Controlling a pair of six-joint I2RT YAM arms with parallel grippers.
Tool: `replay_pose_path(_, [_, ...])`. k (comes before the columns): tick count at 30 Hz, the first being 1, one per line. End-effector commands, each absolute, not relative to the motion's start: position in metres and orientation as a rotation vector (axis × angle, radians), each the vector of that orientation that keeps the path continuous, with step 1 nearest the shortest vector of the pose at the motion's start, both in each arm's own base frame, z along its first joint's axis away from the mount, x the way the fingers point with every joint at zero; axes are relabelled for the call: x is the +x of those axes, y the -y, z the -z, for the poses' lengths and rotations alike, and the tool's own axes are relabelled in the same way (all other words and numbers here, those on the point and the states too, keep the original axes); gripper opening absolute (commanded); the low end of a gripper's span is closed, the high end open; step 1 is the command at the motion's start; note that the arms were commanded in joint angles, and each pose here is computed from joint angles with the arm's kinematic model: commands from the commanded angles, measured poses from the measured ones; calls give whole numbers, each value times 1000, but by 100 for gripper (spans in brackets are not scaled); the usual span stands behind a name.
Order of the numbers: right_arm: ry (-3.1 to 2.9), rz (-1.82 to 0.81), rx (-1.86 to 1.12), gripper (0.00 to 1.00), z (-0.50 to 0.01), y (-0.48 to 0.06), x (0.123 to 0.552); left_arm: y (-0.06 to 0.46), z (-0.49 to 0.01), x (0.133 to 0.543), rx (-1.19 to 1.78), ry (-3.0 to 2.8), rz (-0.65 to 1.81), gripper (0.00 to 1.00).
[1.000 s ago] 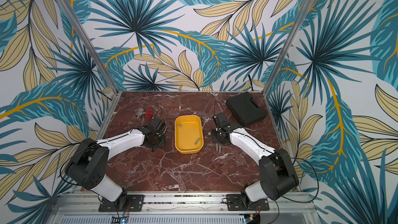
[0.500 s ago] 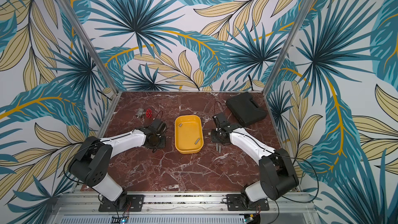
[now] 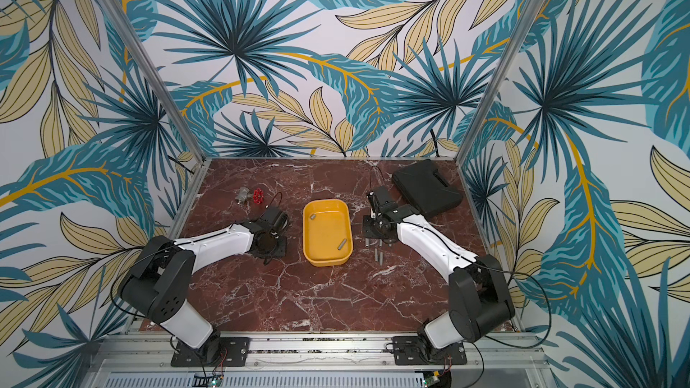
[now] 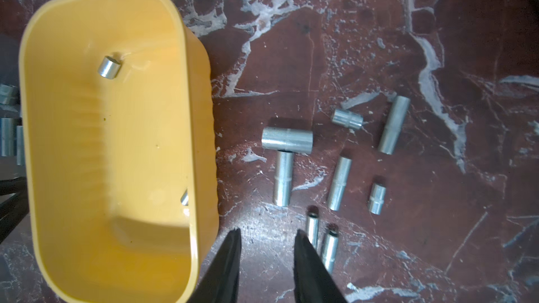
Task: Take out the socket from the storage box
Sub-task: Place the socket head at the center of the board, then pick up the socket head from the storage box.
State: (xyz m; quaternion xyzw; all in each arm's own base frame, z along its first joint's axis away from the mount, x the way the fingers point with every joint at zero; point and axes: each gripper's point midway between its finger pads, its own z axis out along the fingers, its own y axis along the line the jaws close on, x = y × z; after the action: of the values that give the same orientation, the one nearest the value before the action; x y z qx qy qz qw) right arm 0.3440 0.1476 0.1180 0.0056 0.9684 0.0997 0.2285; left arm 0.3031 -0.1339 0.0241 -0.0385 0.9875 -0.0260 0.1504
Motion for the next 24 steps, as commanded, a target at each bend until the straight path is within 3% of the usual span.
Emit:
replay_pose_path(1, [-2675,-326,-45,34,-122,-160,349,131,-46,308,-109,-2786,65,28])
replay_pose_path(11, [-2630,-396,-214,37,-134,-229,383,128,-99,324,-89,-2659,64,30])
replay_pose_path(24, [-2636,-431,-448,37,-70,-306,426,114,-119,323,-127,-2589,52,34])
